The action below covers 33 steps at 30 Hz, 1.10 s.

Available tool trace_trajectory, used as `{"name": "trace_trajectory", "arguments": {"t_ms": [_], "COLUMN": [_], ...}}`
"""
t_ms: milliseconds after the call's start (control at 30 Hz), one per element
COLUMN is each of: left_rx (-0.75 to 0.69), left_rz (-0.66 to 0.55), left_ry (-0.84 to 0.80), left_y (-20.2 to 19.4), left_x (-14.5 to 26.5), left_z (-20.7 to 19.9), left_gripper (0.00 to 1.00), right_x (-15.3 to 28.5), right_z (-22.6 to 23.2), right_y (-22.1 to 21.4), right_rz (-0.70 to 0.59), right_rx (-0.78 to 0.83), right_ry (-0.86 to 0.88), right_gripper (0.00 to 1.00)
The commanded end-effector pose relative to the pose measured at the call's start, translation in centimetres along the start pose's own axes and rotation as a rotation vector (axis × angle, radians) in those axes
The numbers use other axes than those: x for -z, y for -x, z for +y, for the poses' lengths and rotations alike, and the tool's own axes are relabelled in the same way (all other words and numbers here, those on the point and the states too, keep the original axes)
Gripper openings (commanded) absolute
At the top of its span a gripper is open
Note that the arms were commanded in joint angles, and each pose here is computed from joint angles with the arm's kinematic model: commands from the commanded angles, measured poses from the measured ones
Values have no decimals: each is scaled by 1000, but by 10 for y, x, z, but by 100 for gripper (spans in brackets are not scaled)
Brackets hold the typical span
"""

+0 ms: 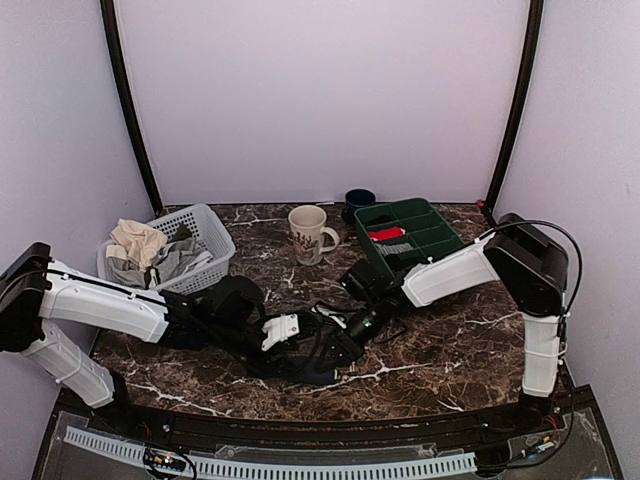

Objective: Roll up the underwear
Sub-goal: Roll the underwear at the center of the board.

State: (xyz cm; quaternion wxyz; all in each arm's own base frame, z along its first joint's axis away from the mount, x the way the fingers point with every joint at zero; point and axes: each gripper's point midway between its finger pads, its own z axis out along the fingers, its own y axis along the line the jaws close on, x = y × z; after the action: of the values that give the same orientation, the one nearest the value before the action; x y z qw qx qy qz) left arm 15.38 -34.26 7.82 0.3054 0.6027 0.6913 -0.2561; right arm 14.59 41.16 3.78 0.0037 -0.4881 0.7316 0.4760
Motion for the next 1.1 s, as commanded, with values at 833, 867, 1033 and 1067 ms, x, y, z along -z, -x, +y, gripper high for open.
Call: {"name": "trace_trajectory", "arguments": {"t_ms": [833,867,1033,1067], "left_rx": [352,365,419,433], "left_rz": [279,281,286,286], "left_ry": [-345,-341,-364,-372], "left_y": [-57,-57,-56,-55], "left_x": [-51,-52,-54,-54], "left_z": [-19,-16,-12,-12], "left_gripper": [6,5,4,4], "right_x": [73,81,108,106], "right_z": [-8,-6,29,37], "right_y": [1,-2,2,3], "right_rz": [-167,-192,-316,-310], "right_rx": [99,106,248,293], "right_ry": [-454,-486,-585,-600], "right_gripper": [41,42,52,53]}}
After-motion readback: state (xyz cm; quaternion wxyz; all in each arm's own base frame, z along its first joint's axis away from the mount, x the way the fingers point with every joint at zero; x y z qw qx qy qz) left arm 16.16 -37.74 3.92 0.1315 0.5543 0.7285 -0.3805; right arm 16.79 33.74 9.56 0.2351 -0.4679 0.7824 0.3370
